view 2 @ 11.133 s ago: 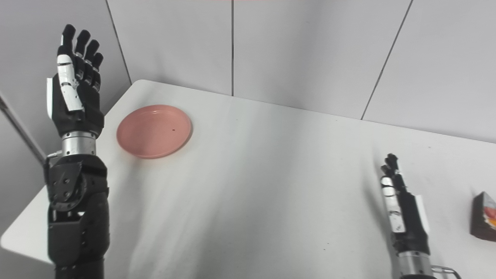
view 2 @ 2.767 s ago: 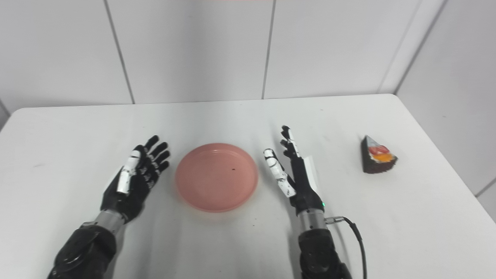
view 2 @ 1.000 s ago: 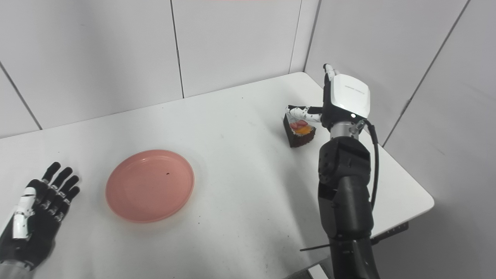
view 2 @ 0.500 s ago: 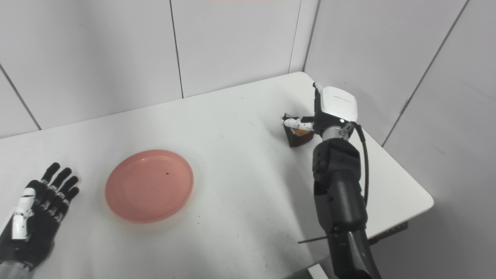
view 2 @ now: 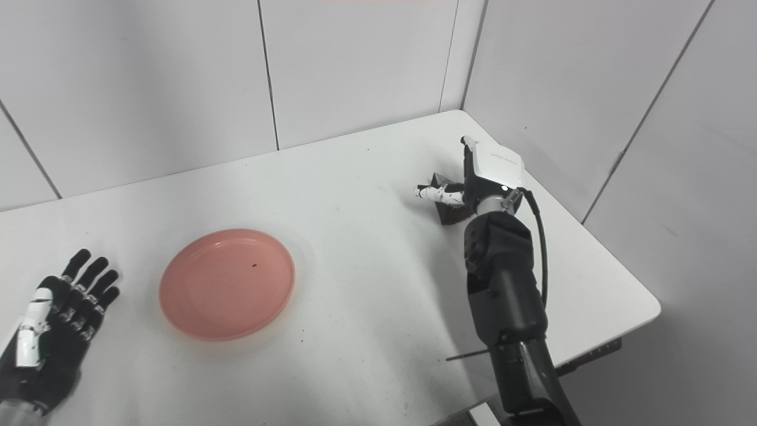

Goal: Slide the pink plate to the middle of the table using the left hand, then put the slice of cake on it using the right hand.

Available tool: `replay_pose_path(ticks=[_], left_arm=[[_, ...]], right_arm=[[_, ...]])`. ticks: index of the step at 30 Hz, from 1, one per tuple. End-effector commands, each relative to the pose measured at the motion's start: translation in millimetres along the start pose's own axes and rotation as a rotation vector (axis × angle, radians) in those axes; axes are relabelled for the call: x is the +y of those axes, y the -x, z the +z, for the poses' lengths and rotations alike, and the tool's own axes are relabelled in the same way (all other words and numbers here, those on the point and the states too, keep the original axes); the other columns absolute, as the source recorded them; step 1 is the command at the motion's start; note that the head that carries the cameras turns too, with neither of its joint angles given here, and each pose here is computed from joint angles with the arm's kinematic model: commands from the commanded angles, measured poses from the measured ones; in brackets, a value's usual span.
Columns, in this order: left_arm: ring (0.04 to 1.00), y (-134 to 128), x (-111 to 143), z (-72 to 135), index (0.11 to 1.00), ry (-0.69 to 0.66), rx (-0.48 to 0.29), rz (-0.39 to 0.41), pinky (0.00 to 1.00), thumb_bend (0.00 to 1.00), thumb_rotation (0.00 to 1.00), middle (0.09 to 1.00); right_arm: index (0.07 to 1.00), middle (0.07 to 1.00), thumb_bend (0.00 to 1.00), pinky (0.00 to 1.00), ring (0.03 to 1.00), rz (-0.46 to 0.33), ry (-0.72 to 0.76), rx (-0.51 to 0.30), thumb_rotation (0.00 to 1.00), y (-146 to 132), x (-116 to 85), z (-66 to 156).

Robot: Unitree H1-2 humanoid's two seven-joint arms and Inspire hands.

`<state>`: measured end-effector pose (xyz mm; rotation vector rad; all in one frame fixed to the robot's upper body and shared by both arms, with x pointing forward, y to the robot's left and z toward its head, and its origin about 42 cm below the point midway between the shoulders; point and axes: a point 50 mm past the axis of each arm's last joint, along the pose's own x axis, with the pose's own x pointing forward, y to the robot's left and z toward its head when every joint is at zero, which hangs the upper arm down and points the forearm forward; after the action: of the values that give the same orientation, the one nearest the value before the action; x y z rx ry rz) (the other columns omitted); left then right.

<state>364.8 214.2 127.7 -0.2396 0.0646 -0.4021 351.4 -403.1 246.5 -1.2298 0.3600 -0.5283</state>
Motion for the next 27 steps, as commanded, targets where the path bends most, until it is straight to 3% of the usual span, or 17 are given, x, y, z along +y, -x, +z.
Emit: replay_pose_path(ticks=[1,12,17,27], left_arm=[[0.959,10.0,6.8,-15.1,0.957,0.005,0.086,0.021,0.99,0.36,1.0,0.966],[0.941,11.1,7.2,-12.6,0.939,0.007,0.09,0.022,0.96,0.37,1.0,0.949],[0.956,11.1,7.9,-13.2,0.954,0.004,0.087,0.02,0.98,0.36,1.0,0.961],[0.958,11.3,8.8,-13.4,0.956,0.005,0.089,0.021,0.99,0.36,1.0,0.963]], right_arm=[[0.909,0.928,0.93,0.67,0.852,-0.087,-0.002,-0.015,0.61,-7.5,-26.1,8.1],[0.879,0.901,0.94,0.65,0.819,-0.039,0.019,0.015,0.59,-25.7,-17.0,5.2],[0.863,0.877,0.93,0.64,0.798,-0.023,0.019,0.025,0.57,-28.5,-13.6,3.3],[0.888,0.919,0.94,0.68,0.853,0.009,0.032,0.036,0.52,-30.3,-3.4,-1.0]])
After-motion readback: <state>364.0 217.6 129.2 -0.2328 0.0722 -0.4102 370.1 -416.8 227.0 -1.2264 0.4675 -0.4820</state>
